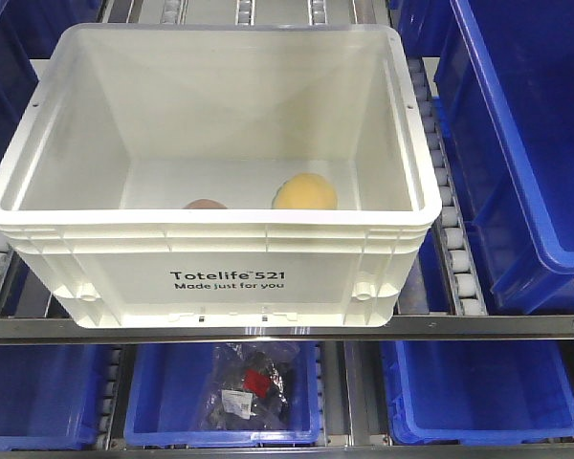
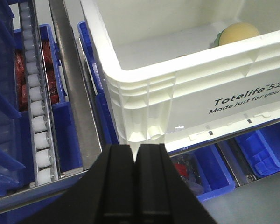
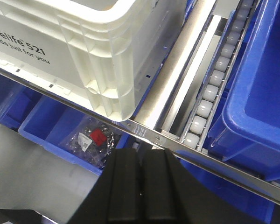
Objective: Place moving items into box and shelve
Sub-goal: 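Open both grippers and withdraw them from the shelved tote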
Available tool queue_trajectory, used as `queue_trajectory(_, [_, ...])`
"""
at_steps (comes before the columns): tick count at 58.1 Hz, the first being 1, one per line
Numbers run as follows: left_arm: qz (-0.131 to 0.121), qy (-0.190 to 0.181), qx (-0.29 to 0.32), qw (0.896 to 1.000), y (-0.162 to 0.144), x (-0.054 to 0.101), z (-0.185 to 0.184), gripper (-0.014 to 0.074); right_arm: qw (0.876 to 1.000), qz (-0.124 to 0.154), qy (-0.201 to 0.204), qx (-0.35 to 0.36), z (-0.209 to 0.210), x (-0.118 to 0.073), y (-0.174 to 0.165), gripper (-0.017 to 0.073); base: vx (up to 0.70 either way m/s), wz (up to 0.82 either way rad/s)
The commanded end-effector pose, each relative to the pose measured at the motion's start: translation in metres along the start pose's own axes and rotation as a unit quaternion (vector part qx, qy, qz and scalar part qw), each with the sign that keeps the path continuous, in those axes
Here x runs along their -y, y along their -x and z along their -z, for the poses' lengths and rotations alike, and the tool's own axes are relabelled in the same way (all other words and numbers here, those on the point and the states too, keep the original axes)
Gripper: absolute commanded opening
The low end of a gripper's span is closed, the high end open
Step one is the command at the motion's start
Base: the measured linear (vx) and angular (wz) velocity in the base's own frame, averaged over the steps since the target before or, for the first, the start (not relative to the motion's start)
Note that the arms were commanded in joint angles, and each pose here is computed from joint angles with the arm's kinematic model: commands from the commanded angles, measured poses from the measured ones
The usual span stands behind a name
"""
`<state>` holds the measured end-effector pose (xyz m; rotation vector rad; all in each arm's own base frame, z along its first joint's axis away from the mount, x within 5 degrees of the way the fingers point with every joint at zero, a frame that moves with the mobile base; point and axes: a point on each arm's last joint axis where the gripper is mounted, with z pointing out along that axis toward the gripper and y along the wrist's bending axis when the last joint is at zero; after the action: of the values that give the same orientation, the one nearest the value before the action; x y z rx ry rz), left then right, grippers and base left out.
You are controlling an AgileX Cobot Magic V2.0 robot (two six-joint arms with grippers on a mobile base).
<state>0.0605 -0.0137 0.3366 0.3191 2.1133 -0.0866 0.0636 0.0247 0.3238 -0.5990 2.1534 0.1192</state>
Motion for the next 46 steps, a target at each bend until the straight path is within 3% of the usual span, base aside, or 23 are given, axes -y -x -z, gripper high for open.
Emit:
queue_trajectory(1, [0.004, -0.001, 0.041, 0.999, 0.012, 0.0, 0.004, 0.0043, 0.999, 0.007, -0.005, 0.039, 0.004, 0.002, 0.011, -0.0021, 0.0, 0.0])
queue_trajectory(7, [0.003, -0.002, 0.026, 1.0, 0.009, 0.0, 0.004, -0.0024, 1.0, 0.005, -0.004, 0.024, 0.004, 0.001, 0.009, -0.0016, 0.0, 0.0])
queue_trajectory(33, [0.004, -0.001, 0.036, 0.999, 0.007, 0.0, 0.009, -0.0022, 1.0, 0.005, -0.004, 0.024, 0.004, 0.001, 0.009, -0.0015, 0.0, 0.0])
queue_trajectory(39, [0.012, 0.035, 0.087, 0.996, 0.001, -0.003, 0.016, -0.0022, 1.0, 0.005, -0.004, 0.024, 0.004, 0.001, 0.009, -0.0015, 0.0, 0.0])
queue_trajectory(46, [0.026, 0.079, 0.162, 0.983, -0.02, -0.006, 0.005, -0.0022, 1.0, 0.005, -0.004, 0.024, 0.004, 0.001, 0.009, -0.0015, 0.0, 0.0])
